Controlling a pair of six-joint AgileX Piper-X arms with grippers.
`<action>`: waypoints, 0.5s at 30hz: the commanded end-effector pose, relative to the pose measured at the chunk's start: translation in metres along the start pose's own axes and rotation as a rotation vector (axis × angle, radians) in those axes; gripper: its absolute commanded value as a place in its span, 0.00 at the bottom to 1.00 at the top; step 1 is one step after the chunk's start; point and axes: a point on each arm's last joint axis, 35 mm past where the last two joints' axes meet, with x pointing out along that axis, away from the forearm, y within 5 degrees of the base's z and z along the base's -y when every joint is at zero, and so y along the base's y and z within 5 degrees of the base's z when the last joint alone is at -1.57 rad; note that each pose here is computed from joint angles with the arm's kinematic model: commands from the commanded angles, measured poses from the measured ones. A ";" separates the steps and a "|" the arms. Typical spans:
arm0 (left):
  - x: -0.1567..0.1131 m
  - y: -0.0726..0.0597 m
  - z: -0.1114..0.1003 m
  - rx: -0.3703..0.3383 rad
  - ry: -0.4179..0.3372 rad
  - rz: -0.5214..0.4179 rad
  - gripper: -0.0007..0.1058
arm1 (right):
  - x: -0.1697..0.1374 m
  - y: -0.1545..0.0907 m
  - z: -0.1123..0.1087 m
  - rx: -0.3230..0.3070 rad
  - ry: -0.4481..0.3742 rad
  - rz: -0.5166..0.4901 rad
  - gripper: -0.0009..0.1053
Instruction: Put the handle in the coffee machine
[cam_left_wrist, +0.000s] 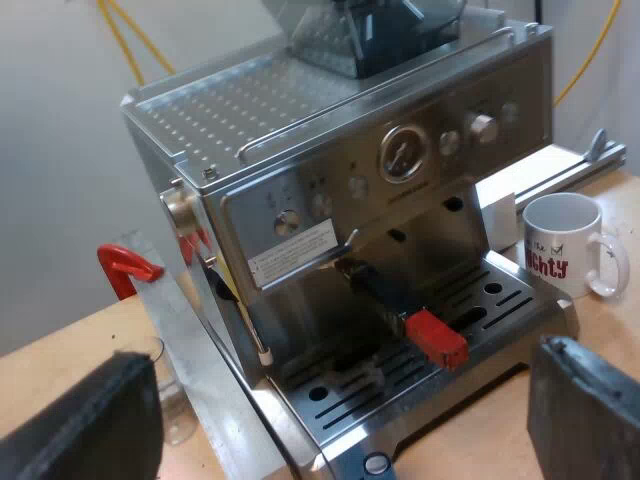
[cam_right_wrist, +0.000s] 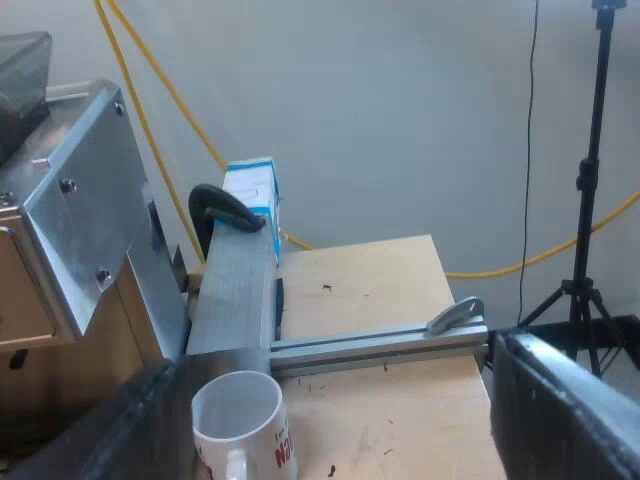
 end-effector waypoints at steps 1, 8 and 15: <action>-0.009 -0.006 -0.013 0.010 -0.018 -0.019 0.72 | -0.009 0.001 -0.006 0.001 0.016 0.005 0.60; -0.004 -0.006 -0.039 -0.004 0.083 -0.032 0.72 | -0.009 0.003 -0.014 -0.008 0.088 0.022 0.60; 0.015 0.001 -0.055 -0.024 0.187 -0.050 0.72 | -0.010 0.004 -0.020 -0.016 0.140 0.034 0.60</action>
